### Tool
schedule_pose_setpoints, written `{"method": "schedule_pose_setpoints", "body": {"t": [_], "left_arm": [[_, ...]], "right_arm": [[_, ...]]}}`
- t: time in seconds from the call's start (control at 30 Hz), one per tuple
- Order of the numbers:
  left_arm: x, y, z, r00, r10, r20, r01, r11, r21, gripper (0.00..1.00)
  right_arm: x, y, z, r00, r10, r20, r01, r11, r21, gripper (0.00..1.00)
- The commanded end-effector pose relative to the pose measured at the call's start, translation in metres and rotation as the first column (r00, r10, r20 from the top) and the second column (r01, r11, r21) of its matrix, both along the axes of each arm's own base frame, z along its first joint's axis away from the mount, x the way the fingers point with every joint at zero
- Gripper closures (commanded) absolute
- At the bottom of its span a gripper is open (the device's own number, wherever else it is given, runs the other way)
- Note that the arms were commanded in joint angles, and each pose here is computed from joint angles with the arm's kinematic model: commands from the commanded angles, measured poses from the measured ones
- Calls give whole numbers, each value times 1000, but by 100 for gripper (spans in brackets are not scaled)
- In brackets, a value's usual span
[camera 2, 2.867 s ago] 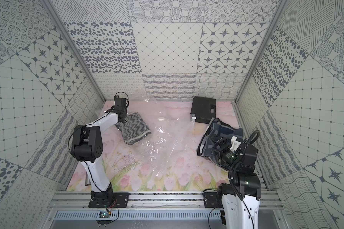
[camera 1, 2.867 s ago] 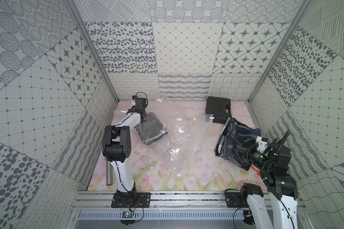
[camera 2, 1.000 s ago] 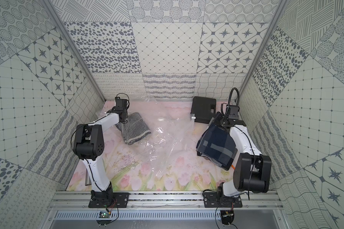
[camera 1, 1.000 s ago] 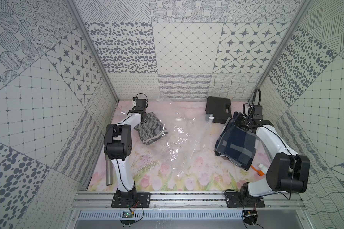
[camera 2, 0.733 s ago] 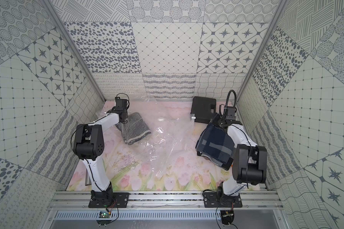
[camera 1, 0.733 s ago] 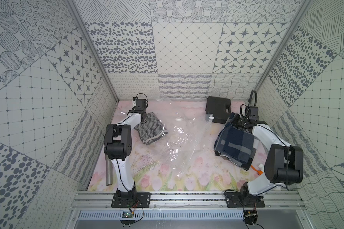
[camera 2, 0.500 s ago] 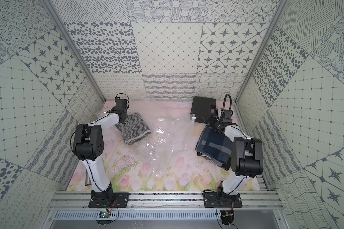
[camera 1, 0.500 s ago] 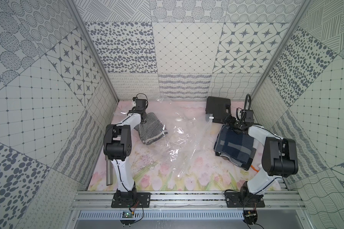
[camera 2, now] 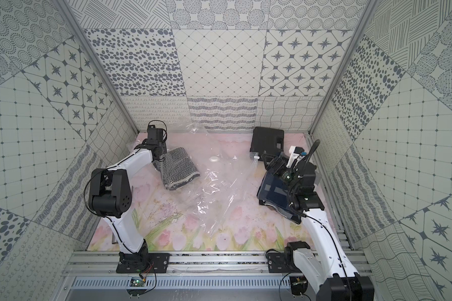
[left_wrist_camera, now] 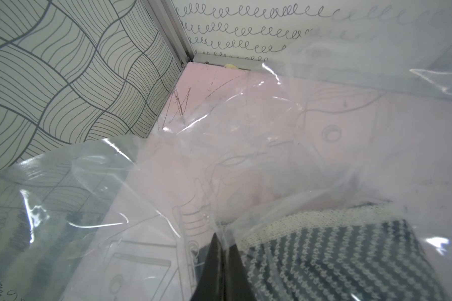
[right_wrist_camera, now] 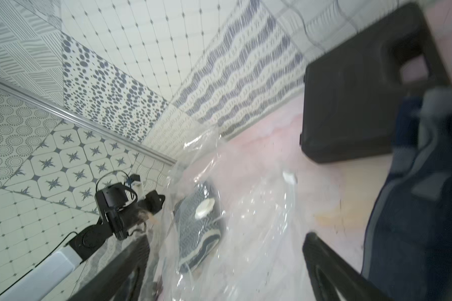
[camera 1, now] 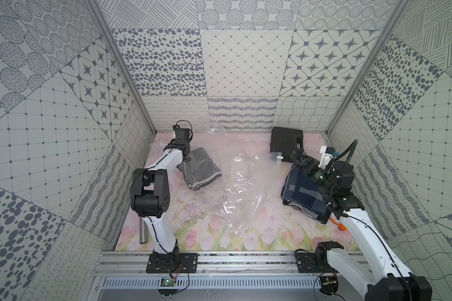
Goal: Take the blanket out of the vacuum bag
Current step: Place the blanket at the center of the board, then take out the blanket from the vacuum bag.
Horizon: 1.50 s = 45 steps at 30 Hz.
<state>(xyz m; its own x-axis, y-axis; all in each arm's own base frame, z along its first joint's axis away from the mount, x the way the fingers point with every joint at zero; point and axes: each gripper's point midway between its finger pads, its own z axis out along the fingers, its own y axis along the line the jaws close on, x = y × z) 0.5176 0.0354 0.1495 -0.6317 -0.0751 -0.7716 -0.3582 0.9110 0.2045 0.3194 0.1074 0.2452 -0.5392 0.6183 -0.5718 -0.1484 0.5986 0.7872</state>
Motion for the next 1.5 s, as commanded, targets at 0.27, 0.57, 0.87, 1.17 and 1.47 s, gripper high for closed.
{"method": "schedule_pose_setpoints", "body": {"t": [0.27,0.57,0.87,1.17,1.47], "left_arm": [[-17,-5,-5,999,34,2,-34,999,-35,100],[-15,-3,1,1000,27,10,-27,1000,-10,100],[-13,-4,-8,1000,19,-9,-19,1000,-10,100],[-12,-4,-9,1000,17,-10,-17,1000,1,100],[-14,-9,-16,1000,5,-25,-6,1000,-31,100]], "right_arm": [[-53,59,-75,981,93,-173,-83,995,61,8],[-58,69,-86,959,109,-261,-116,993,-11,19],[-70,50,-97,957,32,-288,-48,998,-47,39],[-64,69,-114,930,95,-356,-117,992,-40,48],[-30,99,-109,946,172,-276,-177,984,5,48]]}}
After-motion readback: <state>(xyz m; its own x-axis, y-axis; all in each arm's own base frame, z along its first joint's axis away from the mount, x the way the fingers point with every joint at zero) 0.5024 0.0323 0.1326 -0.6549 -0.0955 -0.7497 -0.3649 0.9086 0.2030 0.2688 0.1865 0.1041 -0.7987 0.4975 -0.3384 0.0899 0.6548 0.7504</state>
